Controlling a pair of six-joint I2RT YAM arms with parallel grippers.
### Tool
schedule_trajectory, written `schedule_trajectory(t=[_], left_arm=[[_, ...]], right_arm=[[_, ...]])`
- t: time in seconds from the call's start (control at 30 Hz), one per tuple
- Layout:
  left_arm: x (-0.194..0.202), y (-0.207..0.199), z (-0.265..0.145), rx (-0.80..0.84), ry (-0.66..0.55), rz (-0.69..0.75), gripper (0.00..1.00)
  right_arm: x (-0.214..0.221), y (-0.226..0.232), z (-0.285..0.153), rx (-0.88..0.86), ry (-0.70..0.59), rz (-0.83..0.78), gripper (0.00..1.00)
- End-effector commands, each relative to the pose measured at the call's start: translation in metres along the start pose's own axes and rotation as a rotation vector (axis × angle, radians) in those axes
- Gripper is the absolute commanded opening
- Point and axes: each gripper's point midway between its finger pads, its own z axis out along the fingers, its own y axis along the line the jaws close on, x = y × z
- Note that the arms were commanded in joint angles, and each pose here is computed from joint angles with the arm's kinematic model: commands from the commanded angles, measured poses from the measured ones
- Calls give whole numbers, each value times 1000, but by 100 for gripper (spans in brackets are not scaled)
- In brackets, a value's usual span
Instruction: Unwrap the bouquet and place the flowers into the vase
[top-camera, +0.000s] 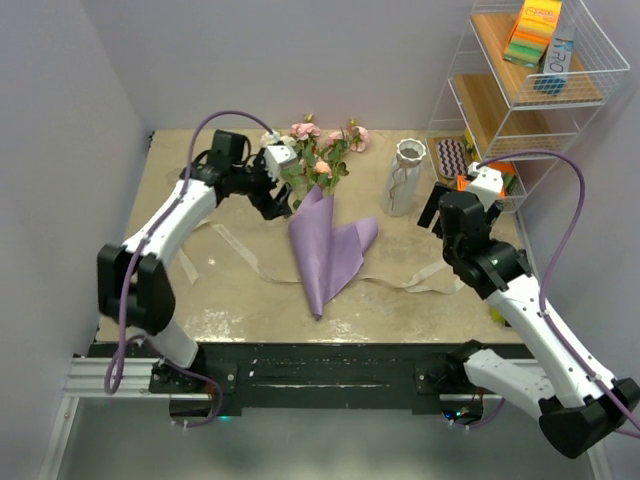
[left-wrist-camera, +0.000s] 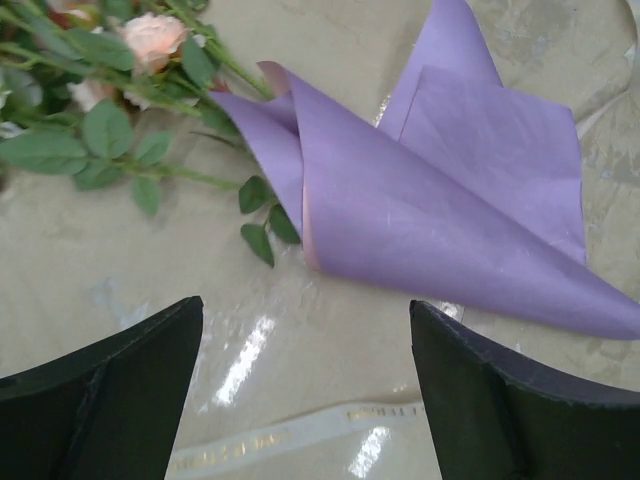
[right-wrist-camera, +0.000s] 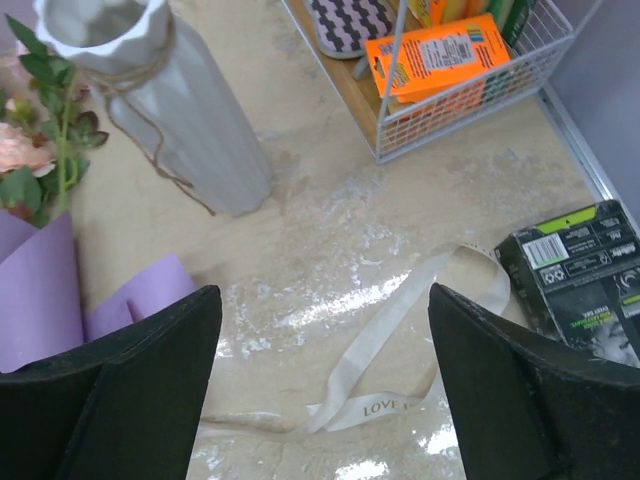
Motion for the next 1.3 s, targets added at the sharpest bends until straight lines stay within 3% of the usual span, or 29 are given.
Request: schedule_trajectory(t=[0.0,0.17,0.37,0.8,1.0,1.27], left_arm=[[-26,-10,48,147,-28,9,88],[-33,-14,91,234,-18,36,88],[-24,-9,130,270,18,76,89],[2,-4,159,301,109,30,84],[14,-13,161,324,133,24,76],[23,-21,162,357,154,12,46]], right_arm=[[-12,18,-9,-136,-44,19,84],[-5,24,-11,-187,-32,13,73],[4,27,-8,-198,-6,-10,72],[-2,38,-14,-278,-26,-3,72],[-3,41,-14,-291,-29,-3,74],[-3,40,-16,-295,-35,0,74]])
